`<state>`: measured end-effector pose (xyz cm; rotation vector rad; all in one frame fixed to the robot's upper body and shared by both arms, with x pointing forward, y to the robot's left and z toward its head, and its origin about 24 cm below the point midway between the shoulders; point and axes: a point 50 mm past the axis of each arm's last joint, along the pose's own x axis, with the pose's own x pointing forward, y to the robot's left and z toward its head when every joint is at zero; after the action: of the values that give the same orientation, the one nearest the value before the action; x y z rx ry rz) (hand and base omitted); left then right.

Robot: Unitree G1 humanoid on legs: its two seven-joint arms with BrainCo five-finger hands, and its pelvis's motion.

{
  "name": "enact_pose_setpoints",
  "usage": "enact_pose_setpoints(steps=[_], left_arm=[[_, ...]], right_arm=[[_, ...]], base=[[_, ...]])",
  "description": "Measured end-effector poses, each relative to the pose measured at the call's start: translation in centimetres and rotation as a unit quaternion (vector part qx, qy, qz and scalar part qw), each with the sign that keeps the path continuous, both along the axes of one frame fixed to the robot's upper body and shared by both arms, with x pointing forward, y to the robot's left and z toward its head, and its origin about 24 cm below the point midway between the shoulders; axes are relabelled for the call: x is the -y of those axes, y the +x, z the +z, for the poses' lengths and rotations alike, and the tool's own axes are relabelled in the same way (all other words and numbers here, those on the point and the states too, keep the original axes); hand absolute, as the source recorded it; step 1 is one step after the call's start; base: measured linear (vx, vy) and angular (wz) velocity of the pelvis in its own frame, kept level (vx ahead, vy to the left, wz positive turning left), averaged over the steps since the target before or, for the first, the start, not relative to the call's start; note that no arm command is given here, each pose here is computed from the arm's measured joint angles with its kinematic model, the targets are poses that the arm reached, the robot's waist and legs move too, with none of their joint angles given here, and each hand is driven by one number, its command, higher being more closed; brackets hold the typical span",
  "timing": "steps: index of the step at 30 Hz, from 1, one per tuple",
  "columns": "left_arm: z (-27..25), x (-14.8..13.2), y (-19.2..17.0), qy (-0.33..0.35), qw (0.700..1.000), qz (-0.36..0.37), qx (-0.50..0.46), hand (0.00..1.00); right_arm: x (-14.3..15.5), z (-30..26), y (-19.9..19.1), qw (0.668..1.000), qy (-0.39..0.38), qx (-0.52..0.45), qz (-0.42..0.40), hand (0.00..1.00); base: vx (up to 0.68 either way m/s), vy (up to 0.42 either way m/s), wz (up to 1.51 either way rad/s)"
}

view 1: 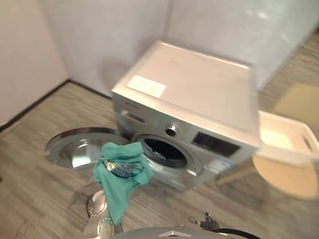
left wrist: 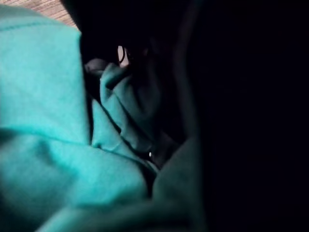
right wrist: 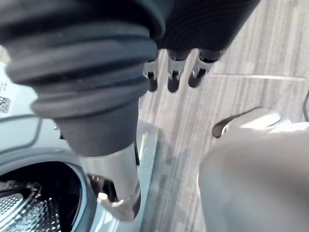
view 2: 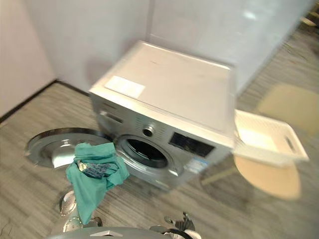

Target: Pick up the laundry basket with both hands and put the clothes into the washing machine.

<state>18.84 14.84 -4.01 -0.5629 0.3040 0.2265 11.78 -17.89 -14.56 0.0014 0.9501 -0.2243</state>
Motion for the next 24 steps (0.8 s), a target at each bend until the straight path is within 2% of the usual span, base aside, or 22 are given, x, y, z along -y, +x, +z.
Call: enact_pose_setpoints(steps=[1, 6, 9, 10, 13, 15, 21, 24], left_arm=[[0.1, 0.0, 0.4, -0.002, 1.0, 0.002, 0.002, 1.0], [3.3, 1.1, 7.1, -0.016, 0.998, 0.009, 0.063, 1.0], [6.2, 1.8, 10.2, -0.035, 0.993, 0.029, 0.107, 1.0], [7.2, 2.2, 11.4, -0.048, 0.991, 0.042, 0.117, 1.0], [9.2, 2.3, 13.4, -0.058, 0.987, 0.06, 0.139, 1.0], [12.5, 2.0, 15.5, -0.075, 0.978, 0.086, 0.175, 1.0], [18.8, -0.3, 18.5, -0.129, 0.95, 0.15, 0.242, 1.0], [22.2, -1.2, 19.6, -0.157, 0.934, 0.168, 0.274, 1.0]], right_arm=[[-0.3, 0.2, 0.6, 1.0, -0.003, 0.008, 0.01, 0.0], [-4.0, 4.5, 10.0, 0.984, -0.005, 0.136, 0.114, 0.0], [-5.6, 7.4, 12.7, 0.97, 0.017, 0.214, 0.117, 0.0], [-6.1, 8.6, 13.3, 0.963, 0.056, 0.25, 0.089, 0.0], [-6.3, 10.4, 14.0, 0.948, 0.091, 0.299, 0.053, 0.0], [-6.7, 12.0, 14.4, 0.929, 0.136, 0.344, 0.023, 0.0], [-7.9, 13.2, 13.5, 0.899, 0.225, 0.375, -0.028, 0.0], [-7.8, 15.0, 13.5, 0.865, 0.268, 0.419, -0.064, 0.0]], base=[[-0.01, 0.113, -0.99], [-0.07, 0.074, -0.52], [-0.06, -0.069, -0.3], [-0.07, -0.107, -0.33], [-0.06, -0.084, -0.12], [-0.09, -0.073, -0.18], [-0.08, -0.039, -0.1], [-0.01, 0.021, -0.02]])
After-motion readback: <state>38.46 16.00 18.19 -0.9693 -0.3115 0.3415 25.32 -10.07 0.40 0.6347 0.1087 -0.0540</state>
